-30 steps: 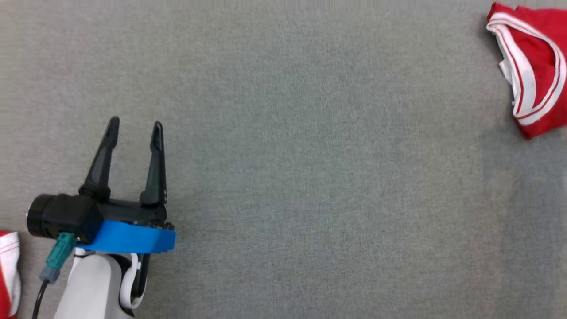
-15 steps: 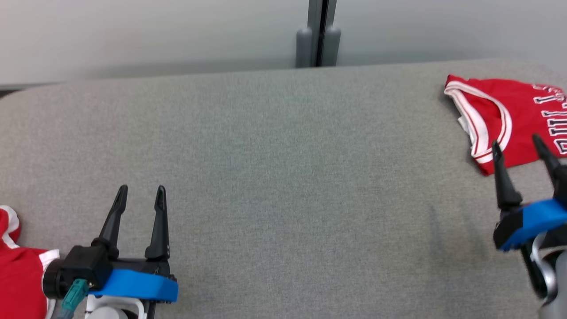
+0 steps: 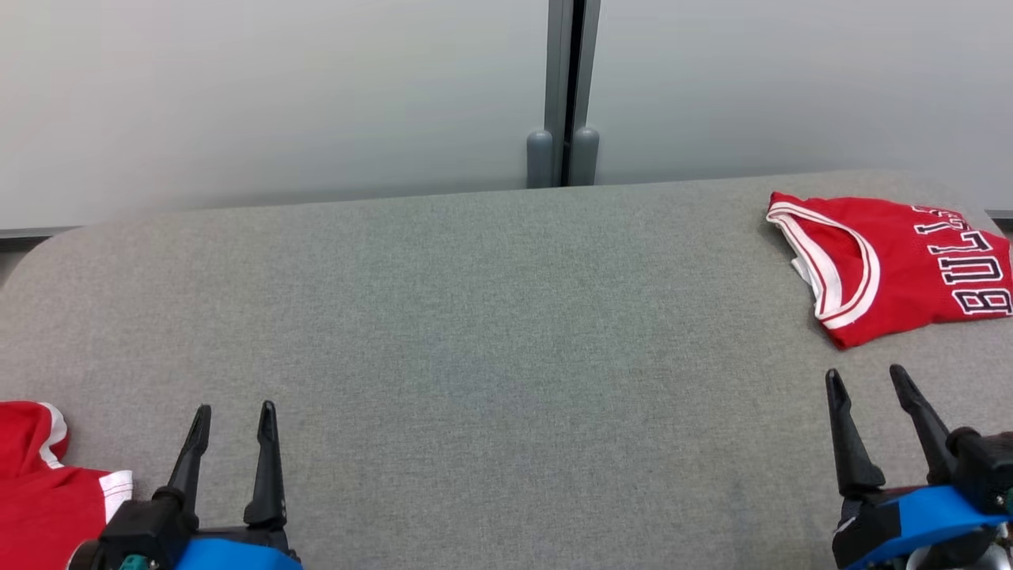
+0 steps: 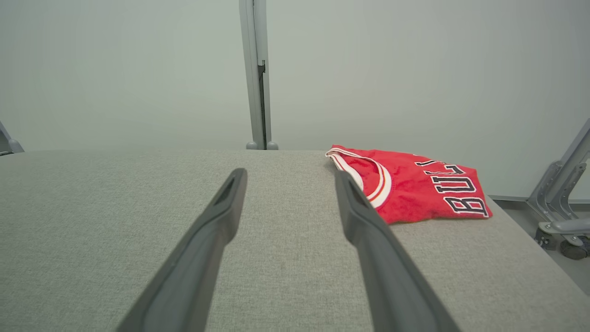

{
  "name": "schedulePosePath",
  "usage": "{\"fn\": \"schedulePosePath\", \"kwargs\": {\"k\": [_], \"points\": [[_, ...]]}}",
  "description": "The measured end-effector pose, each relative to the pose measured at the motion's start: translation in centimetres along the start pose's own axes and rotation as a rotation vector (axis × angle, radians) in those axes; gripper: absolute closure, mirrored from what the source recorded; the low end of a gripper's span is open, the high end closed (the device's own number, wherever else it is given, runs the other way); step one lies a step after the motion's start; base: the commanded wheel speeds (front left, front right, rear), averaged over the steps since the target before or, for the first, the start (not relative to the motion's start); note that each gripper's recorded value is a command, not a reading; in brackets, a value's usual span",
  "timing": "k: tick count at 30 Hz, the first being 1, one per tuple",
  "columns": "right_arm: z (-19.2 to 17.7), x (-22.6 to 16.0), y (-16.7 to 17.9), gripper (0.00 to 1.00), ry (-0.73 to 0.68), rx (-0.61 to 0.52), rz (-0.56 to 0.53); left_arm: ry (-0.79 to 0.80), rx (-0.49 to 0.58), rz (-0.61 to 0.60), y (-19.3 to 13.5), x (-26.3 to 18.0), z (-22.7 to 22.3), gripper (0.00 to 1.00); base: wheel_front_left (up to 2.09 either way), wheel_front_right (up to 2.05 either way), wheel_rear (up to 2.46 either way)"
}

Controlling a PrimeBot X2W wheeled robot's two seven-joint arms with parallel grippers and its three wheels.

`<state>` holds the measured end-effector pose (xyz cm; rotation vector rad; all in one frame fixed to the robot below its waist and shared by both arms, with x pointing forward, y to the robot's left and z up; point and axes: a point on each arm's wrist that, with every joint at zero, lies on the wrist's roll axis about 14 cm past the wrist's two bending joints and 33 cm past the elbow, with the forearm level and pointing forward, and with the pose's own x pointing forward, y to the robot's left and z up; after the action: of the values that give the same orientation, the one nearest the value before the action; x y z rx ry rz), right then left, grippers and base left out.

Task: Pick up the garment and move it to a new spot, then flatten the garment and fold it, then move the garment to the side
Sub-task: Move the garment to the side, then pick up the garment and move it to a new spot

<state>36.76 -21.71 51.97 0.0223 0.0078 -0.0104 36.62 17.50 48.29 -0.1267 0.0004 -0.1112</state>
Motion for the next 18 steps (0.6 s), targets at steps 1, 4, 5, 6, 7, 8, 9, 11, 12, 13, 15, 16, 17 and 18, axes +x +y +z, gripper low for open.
{"fn": "schedulePosePath", "kwargs": {"k": [1,4,5,6,7,8,9,11,12,13,15,16,17,18], "points": [[0.0,-0.3,0.2,0.00,-0.003,0.000,0.003,0.004,0.000,0.006,0.2,-0.3,-0.1,0.00,0.00,0.00,0.00],[-0.4,-0.8,0.5,0.00,0.002,0.004,0.009,0.017,-0.003,0.017,0.4,-1.0,-0.5,0.00,0.00,0.00,0.00],[-0.5,-0.9,0.7,0.00,0.005,0.008,0.010,0.021,-0.006,0.020,0.5,-1.2,-0.7,0.00,0.00,0.00,0.00],[-0.6,-0.9,0.8,0.00,0.005,0.012,0.011,0.027,-0.008,0.021,0.5,-1.3,-0.9,0.00,0.00,0.00,0.00],[-0.8,-1.0,0.9,0.00,0.008,0.018,0.015,0.030,-0.009,0.022,0.5,-1.4,-1.0,0.00,0.00,0.00,0.00],[-0.9,-1.0,1.1,0.00,0.011,0.023,0.018,0.032,-0.009,0.024,0.5,-1.5,-1.0,0.00,0.00,0.00,0.00],[-1.0,-1.0,1.3,0.00,0.013,0.025,0.022,0.035,-0.009,0.025,0.6,-1.5,-1.1,0.00,0.00,0.00,0.00],[-1.1,-0.9,1.4,0.00,0.013,0.029,0.027,0.043,-0.008,0.027,0.7,-1.6,-1.4,0.00,0.00,0.00,0.00],[-1.2,-0.9,1.5,0.00,0.016,0.029,0.028,0.046,-0.008,0.028,0.7,-1.7,-1.5,0.00,0.00,0.00,0.00],[-1.3,-0.9,1.5,0.00,0.017,0.029,0.030,0.049,-0.009,0.030,0.7,-1.7,-1.6,0.00,0.00,0.00,0.00],[-1.3,-0.9,1.5,0.00,0.016,0.027,0.034,0.054,-0.010,0.031,0.7,-1.8,-1.7,0.00,0.00,0.00,0.00],[-1.3,-0.8,1.5,0.00,0.014,0.024,0.036,0.056,-0.010,0.032,0.8,-1.9,-1.8,0.00,0.00,0.00,0.00],[-1.4,-0.8,1.5,0.00,0.015,0.019,0.038,0.058,-0.012,0.031,0.8,-2.0,-1.9,0.00,0.00,0.00,0.00],[-1.4,-0.7,1.6,0.00,0.016,0.017,0.042,0.059,-0.012,0.036,0.9,-2.2,-1.9,0.00,0.00,0.00,0.00]]}}
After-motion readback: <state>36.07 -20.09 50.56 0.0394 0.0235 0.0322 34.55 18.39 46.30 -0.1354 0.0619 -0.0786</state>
